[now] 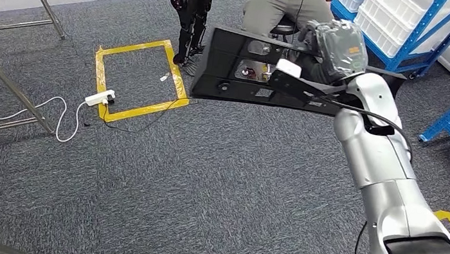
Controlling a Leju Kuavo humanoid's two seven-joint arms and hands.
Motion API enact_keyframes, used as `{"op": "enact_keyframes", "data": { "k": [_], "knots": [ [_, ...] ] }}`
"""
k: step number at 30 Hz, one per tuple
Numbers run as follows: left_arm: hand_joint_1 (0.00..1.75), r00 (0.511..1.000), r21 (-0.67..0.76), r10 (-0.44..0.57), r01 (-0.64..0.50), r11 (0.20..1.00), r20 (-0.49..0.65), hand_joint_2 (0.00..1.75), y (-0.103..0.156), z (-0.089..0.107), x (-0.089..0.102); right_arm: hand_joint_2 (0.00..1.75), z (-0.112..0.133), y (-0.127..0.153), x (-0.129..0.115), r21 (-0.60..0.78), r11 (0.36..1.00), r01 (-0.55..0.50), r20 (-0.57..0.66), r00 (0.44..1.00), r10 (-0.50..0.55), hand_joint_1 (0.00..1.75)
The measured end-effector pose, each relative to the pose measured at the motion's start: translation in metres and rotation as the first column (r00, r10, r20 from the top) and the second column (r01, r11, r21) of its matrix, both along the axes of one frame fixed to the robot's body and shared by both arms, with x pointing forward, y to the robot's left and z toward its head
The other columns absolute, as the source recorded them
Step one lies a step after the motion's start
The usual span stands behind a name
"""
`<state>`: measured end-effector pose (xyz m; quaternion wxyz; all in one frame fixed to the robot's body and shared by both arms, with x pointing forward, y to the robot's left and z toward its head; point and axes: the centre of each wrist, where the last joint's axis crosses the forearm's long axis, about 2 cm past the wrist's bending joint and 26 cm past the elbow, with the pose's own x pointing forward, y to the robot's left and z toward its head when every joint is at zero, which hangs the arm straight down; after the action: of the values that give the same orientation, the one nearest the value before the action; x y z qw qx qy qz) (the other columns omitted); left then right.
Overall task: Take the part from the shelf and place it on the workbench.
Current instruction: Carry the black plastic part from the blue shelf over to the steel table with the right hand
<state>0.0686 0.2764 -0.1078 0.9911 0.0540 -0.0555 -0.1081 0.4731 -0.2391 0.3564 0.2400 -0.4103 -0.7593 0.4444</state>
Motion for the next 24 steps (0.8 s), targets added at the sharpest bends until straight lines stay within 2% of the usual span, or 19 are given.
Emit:
{"op": "enact_keyframes", "data": {
  "k": [4, 8, 14, 24],
  "knots": [
    [0.0, 1.0, 0.009, -0.014, 0.013, 1.0, 0.014, 1.75, 0.004, 0.002, 0.012, 1.75, 0.012, 0.034, -0.002, 0.004, 0.999, -0.047, 0.017, 0.999, 0.047, 1.73],
    [0.0, 1.0, 0.013, -0.023, 0.023, 1.0, 0.004, 1.75, 0.006, 0.002, 0.013, 1.75, 0.014, 0.055, -0.005, 0.01, 0.997, -0.082, 0.014, 0.997, 0.082, 1.73],
    [0.0, 0.999, 0.012, -0.034, 0.034, 0.999, -0.007, 1.75, 0.003, 0.002, 0.012, 1.75, 0.006, 0.06, -0.005, 0.004, 0.996, -0.088, -0.01, 0.996, 0.088, 1.73],
    [0.0, 0.999, 0.013, -0.046, 0.046, 0.999, -0.012, 1.75, 0.002, 0.002, 0.013, 1.75, 0.007, 0.071, -0.006, -0.01, 0.994, -0.105, -0.005, 0.994, 0.105, 1.73]
  ]
}}
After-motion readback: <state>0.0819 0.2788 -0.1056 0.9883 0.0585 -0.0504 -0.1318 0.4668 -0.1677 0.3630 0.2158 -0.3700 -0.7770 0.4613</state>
